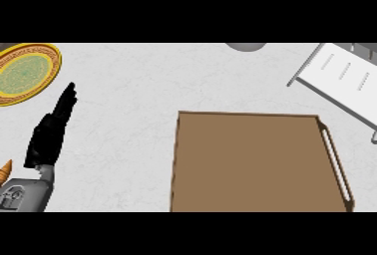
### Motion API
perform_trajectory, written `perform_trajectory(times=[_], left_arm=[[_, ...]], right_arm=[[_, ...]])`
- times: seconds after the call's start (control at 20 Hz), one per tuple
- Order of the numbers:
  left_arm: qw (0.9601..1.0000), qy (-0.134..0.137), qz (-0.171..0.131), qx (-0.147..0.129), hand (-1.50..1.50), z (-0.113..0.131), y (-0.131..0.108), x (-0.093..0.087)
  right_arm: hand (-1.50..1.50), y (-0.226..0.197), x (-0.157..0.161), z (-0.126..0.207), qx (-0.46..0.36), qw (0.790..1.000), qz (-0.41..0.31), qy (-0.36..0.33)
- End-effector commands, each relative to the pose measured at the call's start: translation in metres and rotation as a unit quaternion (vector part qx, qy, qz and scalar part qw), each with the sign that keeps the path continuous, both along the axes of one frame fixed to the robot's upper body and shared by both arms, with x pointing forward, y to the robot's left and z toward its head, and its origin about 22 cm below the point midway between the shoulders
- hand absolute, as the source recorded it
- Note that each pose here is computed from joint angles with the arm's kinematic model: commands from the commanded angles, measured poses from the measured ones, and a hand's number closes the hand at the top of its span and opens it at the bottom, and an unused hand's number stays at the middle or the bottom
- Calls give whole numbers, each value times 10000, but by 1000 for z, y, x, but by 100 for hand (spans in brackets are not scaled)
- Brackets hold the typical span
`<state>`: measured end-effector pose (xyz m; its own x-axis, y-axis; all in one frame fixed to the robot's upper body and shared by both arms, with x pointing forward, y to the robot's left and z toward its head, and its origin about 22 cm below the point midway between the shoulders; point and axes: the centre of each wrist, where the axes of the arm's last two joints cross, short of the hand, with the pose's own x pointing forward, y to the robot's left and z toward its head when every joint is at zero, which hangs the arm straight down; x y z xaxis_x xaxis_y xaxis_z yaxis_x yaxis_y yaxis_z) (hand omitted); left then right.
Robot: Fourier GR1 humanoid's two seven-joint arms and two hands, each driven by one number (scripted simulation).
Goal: Pick the tomato from the tray and place it in the tiered basket
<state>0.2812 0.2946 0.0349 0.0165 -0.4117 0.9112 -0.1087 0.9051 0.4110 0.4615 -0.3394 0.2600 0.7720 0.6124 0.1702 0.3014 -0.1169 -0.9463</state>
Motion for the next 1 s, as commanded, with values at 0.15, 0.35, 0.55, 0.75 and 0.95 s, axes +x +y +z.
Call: perform_trajectory(times=[0.15,0.35,0.55,0.75,0.95], left_arm=[[10000,24,-43,-75,0,7,-7,6],[10000,-65,47,-30,0,20,5,5],[9998,135,133,72,0,-5,3,7],[10000,2,74,-38,0,15,8,0],[10000,9,50,5,0,-4,-3,-2]], right_arm=[[150,-35,-12,-26,802,9965,219,-63],[-150,-45,-17,-48,1926,9803,-254,-367],[-150,-36,-15,-52,1903,9798,-59,-610],[-150,-36,-17,-54,1873,9720,-2,-1418],[-150,-32,-20,-62,1661,9653,83,-2012]])
